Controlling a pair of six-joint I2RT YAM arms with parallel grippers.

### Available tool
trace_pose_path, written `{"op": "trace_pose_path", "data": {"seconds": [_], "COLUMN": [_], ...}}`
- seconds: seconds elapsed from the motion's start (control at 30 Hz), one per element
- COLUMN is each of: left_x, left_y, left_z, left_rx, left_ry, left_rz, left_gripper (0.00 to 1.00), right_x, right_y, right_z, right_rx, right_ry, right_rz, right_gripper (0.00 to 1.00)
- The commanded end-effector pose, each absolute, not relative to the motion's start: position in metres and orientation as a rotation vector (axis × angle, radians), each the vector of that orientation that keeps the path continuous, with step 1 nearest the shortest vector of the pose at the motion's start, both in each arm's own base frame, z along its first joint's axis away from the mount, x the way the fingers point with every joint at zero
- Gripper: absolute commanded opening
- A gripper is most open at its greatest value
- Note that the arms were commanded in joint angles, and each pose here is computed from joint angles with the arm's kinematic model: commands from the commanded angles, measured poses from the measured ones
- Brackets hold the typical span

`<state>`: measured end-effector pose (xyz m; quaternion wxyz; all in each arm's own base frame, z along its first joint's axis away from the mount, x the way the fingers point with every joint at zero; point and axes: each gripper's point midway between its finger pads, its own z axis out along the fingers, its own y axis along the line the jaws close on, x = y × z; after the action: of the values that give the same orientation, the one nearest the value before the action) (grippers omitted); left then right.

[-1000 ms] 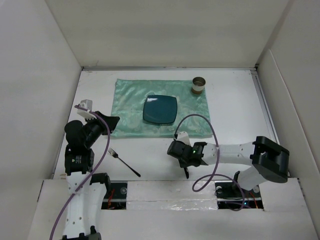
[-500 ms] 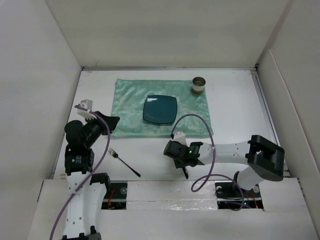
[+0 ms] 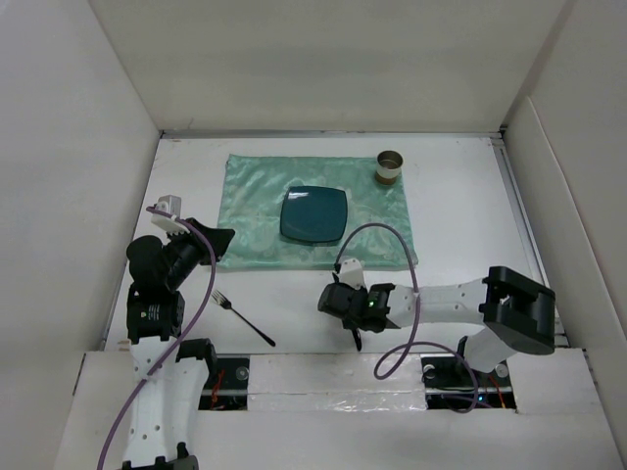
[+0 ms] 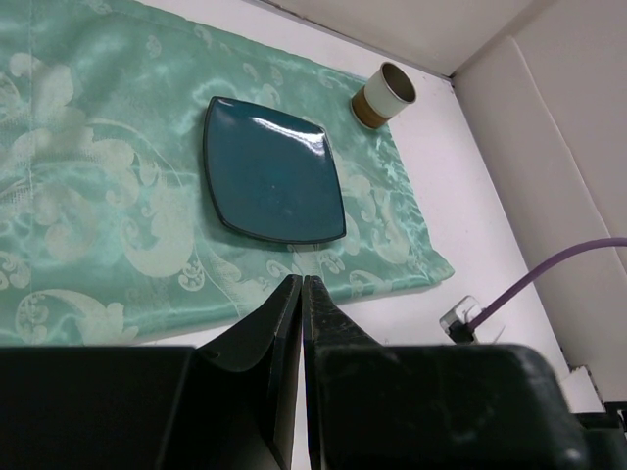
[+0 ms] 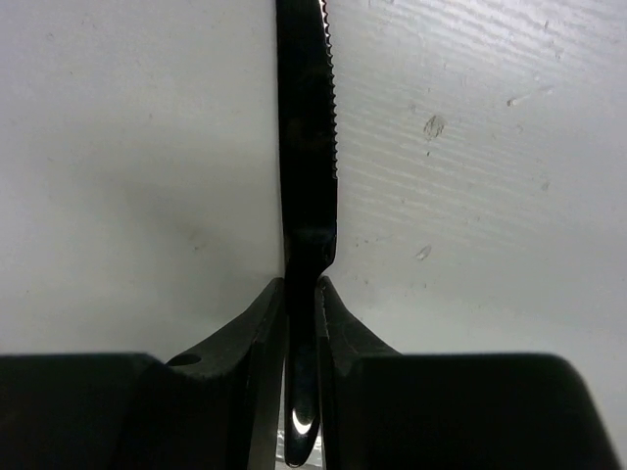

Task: Set the dinner table for one person

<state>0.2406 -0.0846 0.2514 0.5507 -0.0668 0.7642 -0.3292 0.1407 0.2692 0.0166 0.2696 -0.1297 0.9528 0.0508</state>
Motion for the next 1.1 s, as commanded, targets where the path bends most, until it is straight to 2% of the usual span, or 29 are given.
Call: {"op": "trace_pose_path", "data": {"seconds": [0.0,0.2,0.37,0.57,0.67,0.7,0.73,0.9,1.03,1.07], "left_x": [0.240,0.240,0.240,0.240,0.241,0.240,0.241,0.242,0.241,0.241], "left_y": [-0.083,-0.083,-0.083,-0.084,-0.084,-0.084,-0.083,-0.080,-0.078,-0.078], "left_z": [0.267,0.266,0.267,0.266,0.266,0.266,0.266,0.264,0.265,0.264], "left_rx": [-0.121,-0.124,-0.125,-0.119,-0.121,-0.120,-0.124,-0.150,-0.160,-0.163], "left_ry": [1.756,1.758,1.756,1.757,1.758,1.760,1.759,1.763,1.760,1.761], "left_rz": [-0.760,-0.758,-0.756,-0.765,-0.764,-0.766,-0.762,-0.743,-0.736,-0.733], "left_gripper": [0.02,0.01,0.01,0.01,0.01,0.01,0.01,0.04,0.15,0.22], "right_x": [0.109,0.102,0.105,0.117,0.157,0.202,0.203,0.304,0.366,0.378], "right_y": [0.217,0.228,0.245,0.250,0.247,0.238,0.238,0.234,0.224,0.218], "right_z": [-0.008,0.014,0.070,0.118,0.145,0.158,0.158,0.191,0.162,0.158], "right_rx": [-0.420,-0.389,-0.336,-0.286,-0.234,-0.195,-0.194,-0.137,-0.049,-0.027], "right_ry": [2.667,2.621,2.537,2.432,2.358,2.294,2.294,2.187,2.243,2.245], "right_rz": [-0.182,-0.090,0.165,0.277,0.277,0.237,0.236,0.277,0.177,0.164], "right_gripper": [0.00,0.00,0.00,0.00,0.00,0.00,0.00,0.00,0.00,0.00]}}
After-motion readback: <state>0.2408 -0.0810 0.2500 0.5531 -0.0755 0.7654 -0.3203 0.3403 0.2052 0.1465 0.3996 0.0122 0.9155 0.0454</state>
